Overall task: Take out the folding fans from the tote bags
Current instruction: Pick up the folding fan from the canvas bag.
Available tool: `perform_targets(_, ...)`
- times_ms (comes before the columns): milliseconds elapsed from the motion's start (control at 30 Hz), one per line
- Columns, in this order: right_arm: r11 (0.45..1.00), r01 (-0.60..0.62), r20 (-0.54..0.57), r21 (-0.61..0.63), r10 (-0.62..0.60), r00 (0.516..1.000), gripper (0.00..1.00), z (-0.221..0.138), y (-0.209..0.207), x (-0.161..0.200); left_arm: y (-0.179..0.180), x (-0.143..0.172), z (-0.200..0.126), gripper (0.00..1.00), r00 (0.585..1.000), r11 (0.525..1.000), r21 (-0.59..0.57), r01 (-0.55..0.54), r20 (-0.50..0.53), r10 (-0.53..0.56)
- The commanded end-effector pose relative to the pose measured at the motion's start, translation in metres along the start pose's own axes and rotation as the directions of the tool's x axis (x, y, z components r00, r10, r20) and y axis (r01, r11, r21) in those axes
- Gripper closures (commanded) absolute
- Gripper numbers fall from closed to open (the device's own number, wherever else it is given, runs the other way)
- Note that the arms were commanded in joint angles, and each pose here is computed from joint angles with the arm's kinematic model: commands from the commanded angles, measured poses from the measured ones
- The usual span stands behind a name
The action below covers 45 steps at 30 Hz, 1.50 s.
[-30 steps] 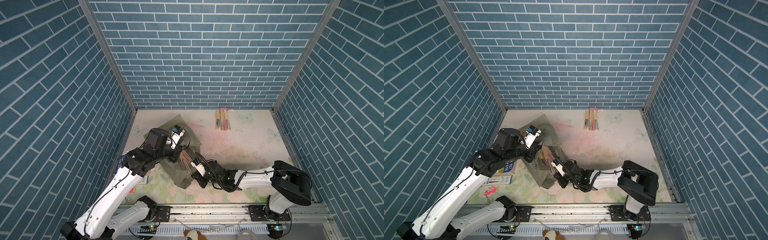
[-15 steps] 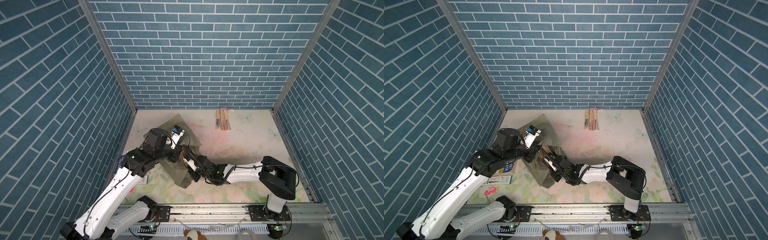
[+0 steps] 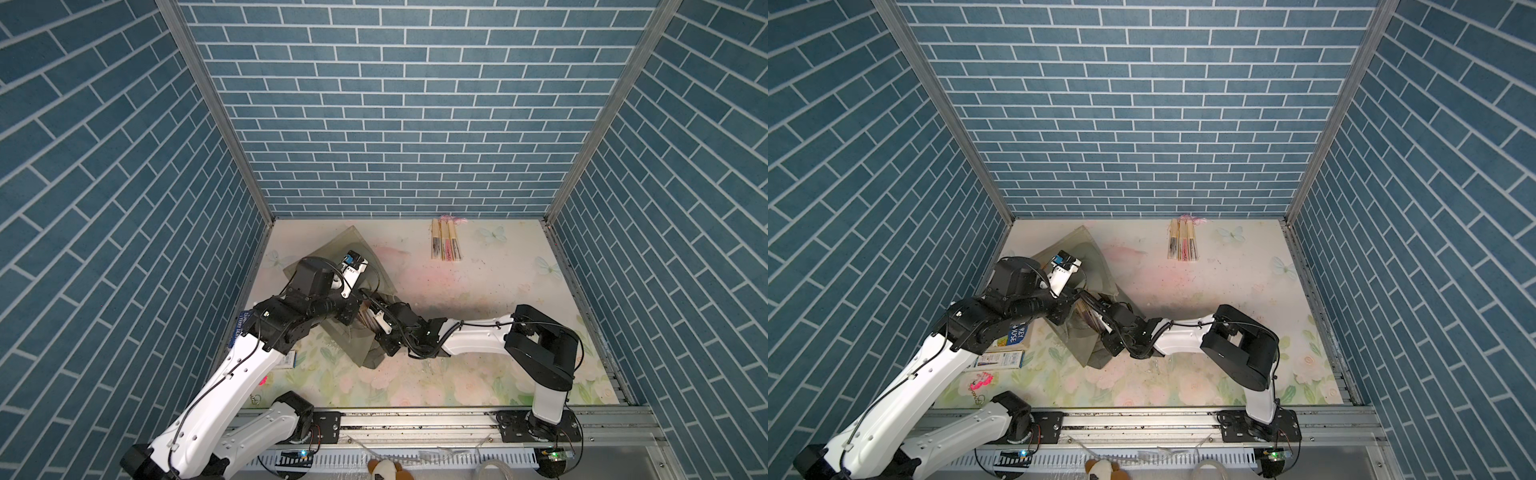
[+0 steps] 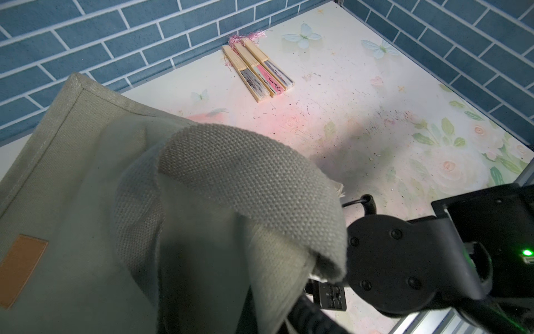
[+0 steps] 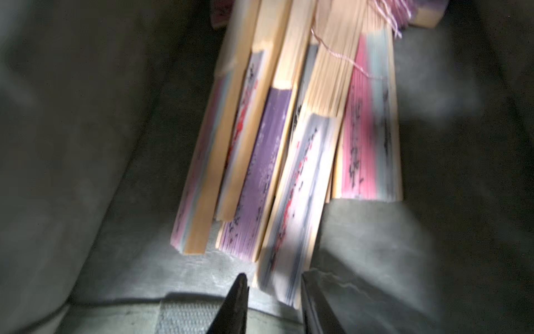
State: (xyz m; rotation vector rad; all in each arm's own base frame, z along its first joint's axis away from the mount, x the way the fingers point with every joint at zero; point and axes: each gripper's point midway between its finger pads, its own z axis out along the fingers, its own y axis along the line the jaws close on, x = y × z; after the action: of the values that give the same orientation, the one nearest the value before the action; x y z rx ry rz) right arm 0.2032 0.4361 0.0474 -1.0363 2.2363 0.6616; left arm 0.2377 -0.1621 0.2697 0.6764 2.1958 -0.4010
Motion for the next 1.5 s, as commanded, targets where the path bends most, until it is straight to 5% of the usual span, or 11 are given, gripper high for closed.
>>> perform_targets(0,0.995,-0.097,-0.026,-0.025,0.097,0.995,0.65,0.007,-0.005,0.000,-0.002,-0.003,-0.002,1.00,1.000,1.000,0.010,0.000,0.022,-0.001)
perform_targets(567,0.994,-0.104,-0.012,0.032,0.105,0.994,0.56,0.000,-0.026,-0.018,-0.010,-0.008,0.000,1.00,1.000,0.998,0.059,-0.014,0.010,0.013)
perform_targets(933,0.970,-0.242,-0.054,0.023,0.243,0.968,0.52,0.015,-0.035,-0.023,-0.013,-0.022,-0.007,1.00,0.999,0.997,0.075,-0.021,0.028,0.019)
perform_targets(1133,0.942,-0.335,-0.108,-0.029,0.330,0.938,0.52,0.029,-0.032,-0.011,-0.014,-0.030,-0.010,1.00,0.999,0.996,0.082,-0.025,0.035,0.023)
perform_targets(1467,0.947,-0.287,-0.075,-0.144,0.278,0.958,0.52,0.010,-0.013,-0.022,-0.012,-0.042,-0.012,1.00,1.000,0.997,0.069,-0.023,0.018,0.022)
